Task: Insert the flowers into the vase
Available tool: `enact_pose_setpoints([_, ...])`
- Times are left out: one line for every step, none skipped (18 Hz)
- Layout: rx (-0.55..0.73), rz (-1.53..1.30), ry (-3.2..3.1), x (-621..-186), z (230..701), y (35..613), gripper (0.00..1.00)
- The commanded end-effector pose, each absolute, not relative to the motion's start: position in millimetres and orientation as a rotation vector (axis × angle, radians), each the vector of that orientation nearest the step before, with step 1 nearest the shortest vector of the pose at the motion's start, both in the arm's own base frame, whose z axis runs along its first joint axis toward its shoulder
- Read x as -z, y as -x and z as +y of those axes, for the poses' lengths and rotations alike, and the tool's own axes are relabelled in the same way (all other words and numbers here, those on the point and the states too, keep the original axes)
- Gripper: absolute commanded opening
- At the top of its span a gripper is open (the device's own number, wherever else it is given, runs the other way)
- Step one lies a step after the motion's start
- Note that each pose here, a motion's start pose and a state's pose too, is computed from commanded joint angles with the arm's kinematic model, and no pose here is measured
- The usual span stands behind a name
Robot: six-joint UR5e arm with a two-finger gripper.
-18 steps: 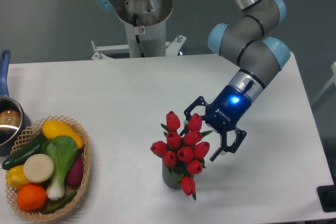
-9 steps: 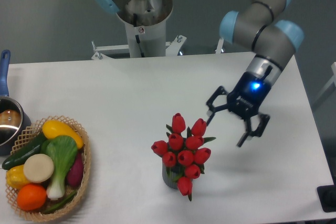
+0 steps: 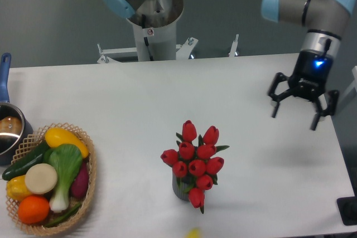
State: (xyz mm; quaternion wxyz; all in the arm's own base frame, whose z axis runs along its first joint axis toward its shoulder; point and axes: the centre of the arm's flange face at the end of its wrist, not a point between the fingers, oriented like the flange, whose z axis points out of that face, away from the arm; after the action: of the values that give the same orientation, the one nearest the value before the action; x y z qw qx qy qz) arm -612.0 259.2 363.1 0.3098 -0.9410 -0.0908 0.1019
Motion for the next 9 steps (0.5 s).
enact_pose_setpoints([-0.304,-0.260,2.543,-361,255,615,1.00])
enact_pose_setpoints([-0.328,-0.271,2.586,-358,251,616,1.00])
enact_pose_setpoints([-0.347,-0.260,2.628,-355,247,617,1.00])
enact_pose_setpoints([-0.366,-0.242,2.686,-347,242,617,1.00])
enact_pose_setpoints([-0.391,-0.226,2.746,-346,238,617,1.00])
enact_pose_setpoints([-0.388,-0.231,2.800,-338,232,616,1.00])
enact_pose_setpoints([-0.384,-0.230,2.839,-336,229,615,1.00])
enact_pose_setpoints([-0.382,-0.215,2.861,-335,227,615,1.00])
enact_pose_setpoints([-0.384,-0.186,2.876,-335,226,614,1.00])
